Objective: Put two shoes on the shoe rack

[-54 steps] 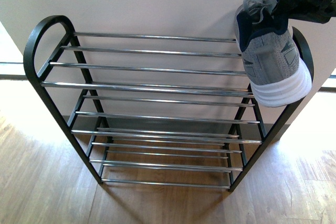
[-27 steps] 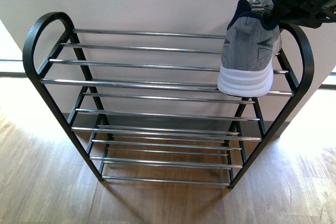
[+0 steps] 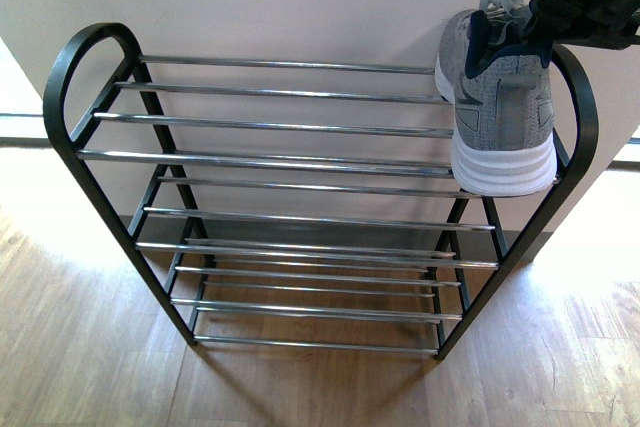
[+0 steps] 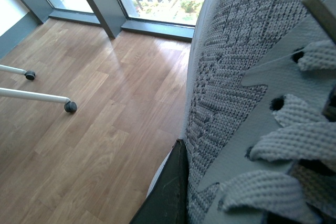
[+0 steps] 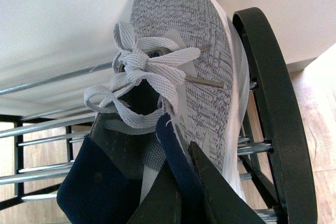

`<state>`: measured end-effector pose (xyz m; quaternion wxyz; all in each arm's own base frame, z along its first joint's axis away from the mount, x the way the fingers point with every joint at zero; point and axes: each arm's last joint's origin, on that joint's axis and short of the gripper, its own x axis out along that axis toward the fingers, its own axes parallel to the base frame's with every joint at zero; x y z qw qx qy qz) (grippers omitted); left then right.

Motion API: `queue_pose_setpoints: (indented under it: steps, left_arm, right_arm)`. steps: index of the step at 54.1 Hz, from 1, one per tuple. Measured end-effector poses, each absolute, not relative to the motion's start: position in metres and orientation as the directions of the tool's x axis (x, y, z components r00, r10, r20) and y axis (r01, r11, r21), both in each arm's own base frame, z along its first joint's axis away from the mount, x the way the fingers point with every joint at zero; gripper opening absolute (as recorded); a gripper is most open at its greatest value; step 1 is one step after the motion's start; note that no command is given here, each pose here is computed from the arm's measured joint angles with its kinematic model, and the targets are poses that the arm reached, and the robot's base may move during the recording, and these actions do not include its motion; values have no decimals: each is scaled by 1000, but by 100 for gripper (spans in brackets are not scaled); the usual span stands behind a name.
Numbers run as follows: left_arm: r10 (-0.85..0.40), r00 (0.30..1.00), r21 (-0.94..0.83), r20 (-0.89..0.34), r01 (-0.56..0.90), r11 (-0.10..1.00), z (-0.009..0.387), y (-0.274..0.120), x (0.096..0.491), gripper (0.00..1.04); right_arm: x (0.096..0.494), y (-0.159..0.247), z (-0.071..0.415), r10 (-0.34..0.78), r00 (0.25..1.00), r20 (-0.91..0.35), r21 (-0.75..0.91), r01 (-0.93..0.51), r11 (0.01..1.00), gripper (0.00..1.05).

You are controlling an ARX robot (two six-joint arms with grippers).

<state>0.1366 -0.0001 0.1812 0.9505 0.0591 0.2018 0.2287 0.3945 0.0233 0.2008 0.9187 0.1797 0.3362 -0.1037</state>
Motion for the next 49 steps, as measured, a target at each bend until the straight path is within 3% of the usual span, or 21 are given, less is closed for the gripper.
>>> queue_pose_setpoints:
  steps: [3, 15, 20, 31, 38, 44, 49]
  left_arm:
    - [459, 814, 205, -357, -411, 888, 181, 0, 137, 2]
    - [459, 814, 205, -357, -411, 888, 181, 0, 137, 2]
    - [459, 814, 204, -356, -411, 888, 181, 0, 137, 2]
    - [459, 814, 204, -356, -411, 888, 181, 0, 137, 2]
    - [459, 814, 205, -357, -411, 888, 181, 0, 137, 2]
    - [459, 814, 205, -357, -411, 888, 181, 0, 137, 2]
    - [459, 814, 205, -357, -411, 888, 181, 0, 137, 2]
  right_arm:
    - [395, 23, 201, -72, 753, -654, 254, 308, 917, 2]
    - [387, 21, 208, -52, 732, -680, 180, 235, 955, 47]
    - [371, 13, 228, 27, 702, -712, 146, 110, 983, 68]
    - [332, -6, 265, 213, 644, -735, 118, -188, 975, 97]
    - [295, -24, 285, 327, 620, -714, 94, -378, 921, 95]
    - [273, -39, 297, 367, 663, -653, -10, -492, 871, 96]
    - [261, -58, 301, 332, 749, -574, -228, -535, 813, 96]
